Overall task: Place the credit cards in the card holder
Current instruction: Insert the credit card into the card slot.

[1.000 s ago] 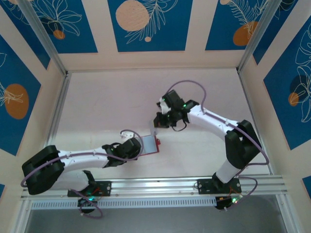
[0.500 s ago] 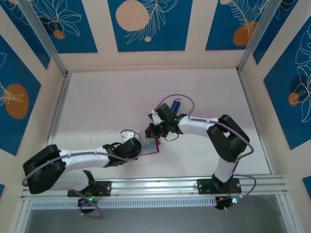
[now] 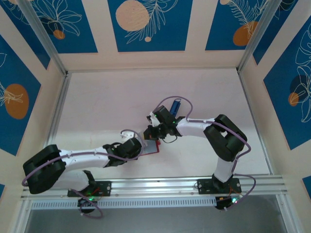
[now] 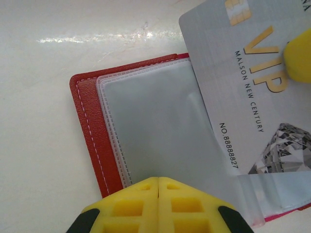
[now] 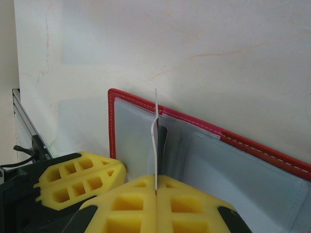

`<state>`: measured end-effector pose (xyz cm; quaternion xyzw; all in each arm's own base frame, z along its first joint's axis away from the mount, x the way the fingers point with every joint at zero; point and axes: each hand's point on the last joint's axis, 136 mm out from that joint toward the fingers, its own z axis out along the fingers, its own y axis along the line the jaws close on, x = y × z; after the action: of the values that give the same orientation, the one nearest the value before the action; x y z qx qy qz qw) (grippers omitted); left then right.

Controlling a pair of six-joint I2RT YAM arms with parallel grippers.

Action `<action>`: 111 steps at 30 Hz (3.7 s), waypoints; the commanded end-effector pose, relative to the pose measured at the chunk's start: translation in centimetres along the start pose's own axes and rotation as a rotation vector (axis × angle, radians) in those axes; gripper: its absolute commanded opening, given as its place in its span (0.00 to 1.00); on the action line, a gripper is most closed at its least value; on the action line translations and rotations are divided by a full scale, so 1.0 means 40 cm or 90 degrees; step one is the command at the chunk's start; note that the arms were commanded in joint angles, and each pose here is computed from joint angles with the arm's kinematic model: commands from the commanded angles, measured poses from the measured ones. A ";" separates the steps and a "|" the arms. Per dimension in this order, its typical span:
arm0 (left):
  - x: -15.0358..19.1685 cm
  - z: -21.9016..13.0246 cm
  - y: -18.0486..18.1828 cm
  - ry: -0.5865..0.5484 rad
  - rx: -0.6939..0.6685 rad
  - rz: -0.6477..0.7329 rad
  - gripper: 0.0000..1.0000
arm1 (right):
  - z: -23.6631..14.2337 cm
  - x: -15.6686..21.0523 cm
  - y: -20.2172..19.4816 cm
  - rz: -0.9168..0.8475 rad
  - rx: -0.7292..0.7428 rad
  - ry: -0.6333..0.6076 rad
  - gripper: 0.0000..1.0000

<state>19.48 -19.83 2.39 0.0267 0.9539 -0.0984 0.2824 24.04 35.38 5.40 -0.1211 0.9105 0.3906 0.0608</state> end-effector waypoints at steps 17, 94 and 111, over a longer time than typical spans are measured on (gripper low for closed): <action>0.043 0.009 0.067 0.039 -0.067 0.008 0.01 | 0.019 0.099 -0.056 0.071 -0.005 0.034 0.00; 0.043 0.006 0.076 0.036 -0.078 -0.004 0.01 | 0.058 0.062 -0.076 0.065 0.001 0.053 0.00; 0.040 0.003 0.074 0.031 -0.070 -0.007 0.01 | 0.094 0.128 -0.056 0.081 0.036 0.066 0.13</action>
<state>19.62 -19.40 2.44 0.0092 0.9540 -0.0914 0.2854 21.40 37.66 3.14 -0.0997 0.9013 0.4208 0.0238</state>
